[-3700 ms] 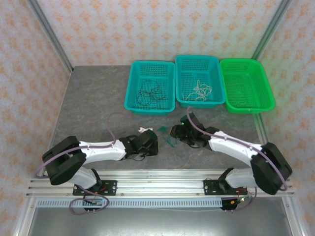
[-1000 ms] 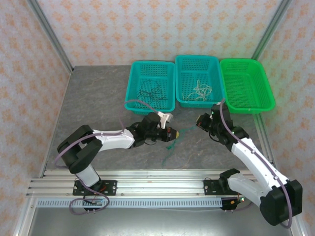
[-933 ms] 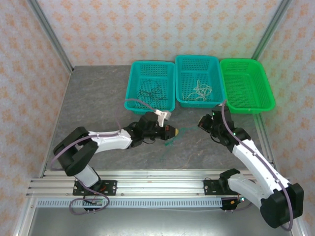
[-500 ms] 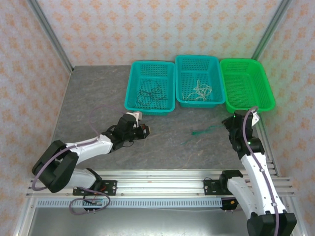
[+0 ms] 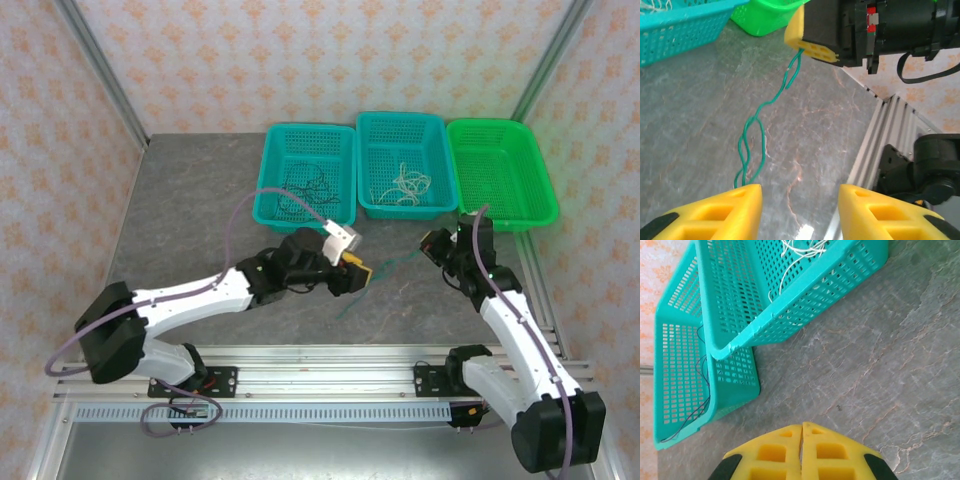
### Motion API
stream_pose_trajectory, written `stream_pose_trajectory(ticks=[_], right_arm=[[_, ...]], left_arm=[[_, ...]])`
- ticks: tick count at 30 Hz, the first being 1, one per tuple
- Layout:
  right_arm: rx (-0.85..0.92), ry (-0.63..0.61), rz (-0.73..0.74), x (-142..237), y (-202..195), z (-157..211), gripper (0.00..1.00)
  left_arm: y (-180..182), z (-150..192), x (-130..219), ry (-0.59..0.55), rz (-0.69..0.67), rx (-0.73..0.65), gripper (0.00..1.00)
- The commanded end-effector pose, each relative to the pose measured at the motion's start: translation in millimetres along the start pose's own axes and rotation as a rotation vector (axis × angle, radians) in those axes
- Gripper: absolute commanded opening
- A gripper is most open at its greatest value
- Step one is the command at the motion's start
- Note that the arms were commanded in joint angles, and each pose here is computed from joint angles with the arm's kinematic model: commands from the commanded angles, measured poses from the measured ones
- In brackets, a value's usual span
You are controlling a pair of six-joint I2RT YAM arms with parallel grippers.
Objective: Untangle the cables
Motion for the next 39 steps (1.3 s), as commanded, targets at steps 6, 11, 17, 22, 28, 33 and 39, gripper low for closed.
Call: stream_pose_trajectory(ticks=[6, 11, 17, 22, 28, 33, 39], right_arm=[[-0.122, 0.061, 0.122, 4.2, 7.0, -2.9, 0.00], [-0.164, 0.057, 0.153, 3.3, 3.2, -3.0, 0.00], [-0.189, 0.081, 0.182, -3.4, 0.0, -1.0, 0.00], [-0.193, 0.091, 0.190, -6.4, 0.1, -0.9, 0.00], [-0.205, 0.062, 0.207, -4.4, 0.6, -5.4, 0.00], [-0.211, 0.049, 0.207, -5.1, 3.0, -8.6, 0.00], [-0.232, 0.060, 0.192, -7.5, 5.9, -8.1, 0.00]], left_arm=[[16.5, 2.5, -64.6, 0.179, -0.108, -0.135, 0.44], [21.5, 4.9, -94.1, 0.231, -0.014, 0.038, 0.35], [28.3, 15.3, -105.8, 0.244, -0.015, 0.113, 0.36], [36.6, 22.2, -104.6, 0.281, -0.078, 0.087, 0.36], [37.1, 40.5, -101.6, 0.373, -0.114, 0.011, 0.36], [29.9, 54.7, -102.7, 0.393, -0.059, -0.009, 0.36], [31.2, 67.2, -121.1, 0.436, -0.088, -0.051, 0.35]])
Point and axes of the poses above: each hand's point on the last joint's axis, 136 mm out from that joint toward the fingers, its own x axis back along the fingers, its own y axis along the line the jaws close on, z = x × y, the point moved 5 cm from there along x, back along the fingers, and after that the axes turned 10 degrees about -x, right-handed, at the moved point
